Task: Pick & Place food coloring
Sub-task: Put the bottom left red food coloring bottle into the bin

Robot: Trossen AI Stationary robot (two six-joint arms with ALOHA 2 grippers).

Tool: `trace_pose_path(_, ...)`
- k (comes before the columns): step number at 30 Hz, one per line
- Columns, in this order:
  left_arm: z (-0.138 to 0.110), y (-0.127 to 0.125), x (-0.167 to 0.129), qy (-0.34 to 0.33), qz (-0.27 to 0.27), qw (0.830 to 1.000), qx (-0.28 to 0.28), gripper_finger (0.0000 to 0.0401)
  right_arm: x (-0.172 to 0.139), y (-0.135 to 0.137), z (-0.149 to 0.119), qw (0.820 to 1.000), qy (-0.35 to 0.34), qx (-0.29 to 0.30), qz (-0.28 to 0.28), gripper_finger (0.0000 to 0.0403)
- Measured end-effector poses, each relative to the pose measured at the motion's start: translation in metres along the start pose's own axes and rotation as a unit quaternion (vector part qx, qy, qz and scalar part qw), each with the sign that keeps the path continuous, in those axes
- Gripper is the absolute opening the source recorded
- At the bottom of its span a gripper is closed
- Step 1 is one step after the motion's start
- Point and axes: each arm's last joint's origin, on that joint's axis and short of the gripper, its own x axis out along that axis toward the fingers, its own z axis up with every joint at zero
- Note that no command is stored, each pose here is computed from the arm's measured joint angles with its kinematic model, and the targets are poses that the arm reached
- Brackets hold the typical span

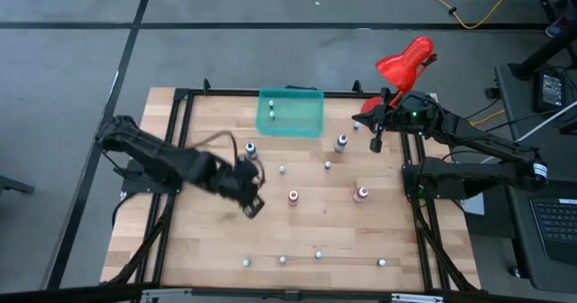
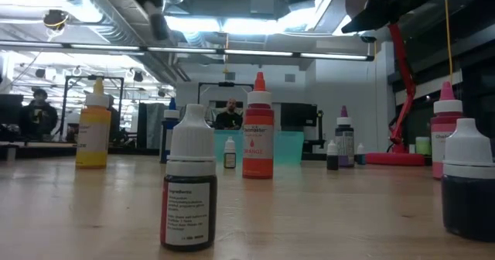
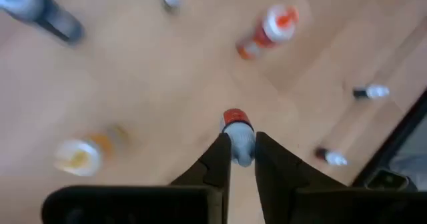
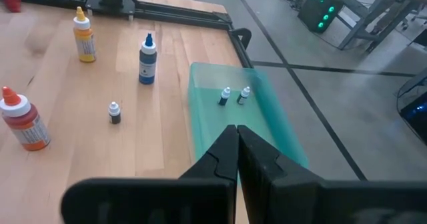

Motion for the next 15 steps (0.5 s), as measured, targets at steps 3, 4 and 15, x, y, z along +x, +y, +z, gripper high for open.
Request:
trace_pose_path(3,0.031,0.015,-0.006,-0.008,0.026,1.000,0.009,0.0043,0.000,0.000,0.001,1.000,-0.007,-0.002,-0.002,0.0012)
trace_pose_path(4,0.041,0.020,-0.007,-0.011,0.026,1.000,0.012,0.0044,0.000,-0.001,0.002,1.000,-0.010,-0.003,-0.003,0.0012)
trace_pose_path(15,0.139,0.107,0.003,-0.025,0.041,0.998,-0.034,0.0043,-0.001,-0.004,0.011,0.998,-0.057,-0.014,-0.020,0.0012)
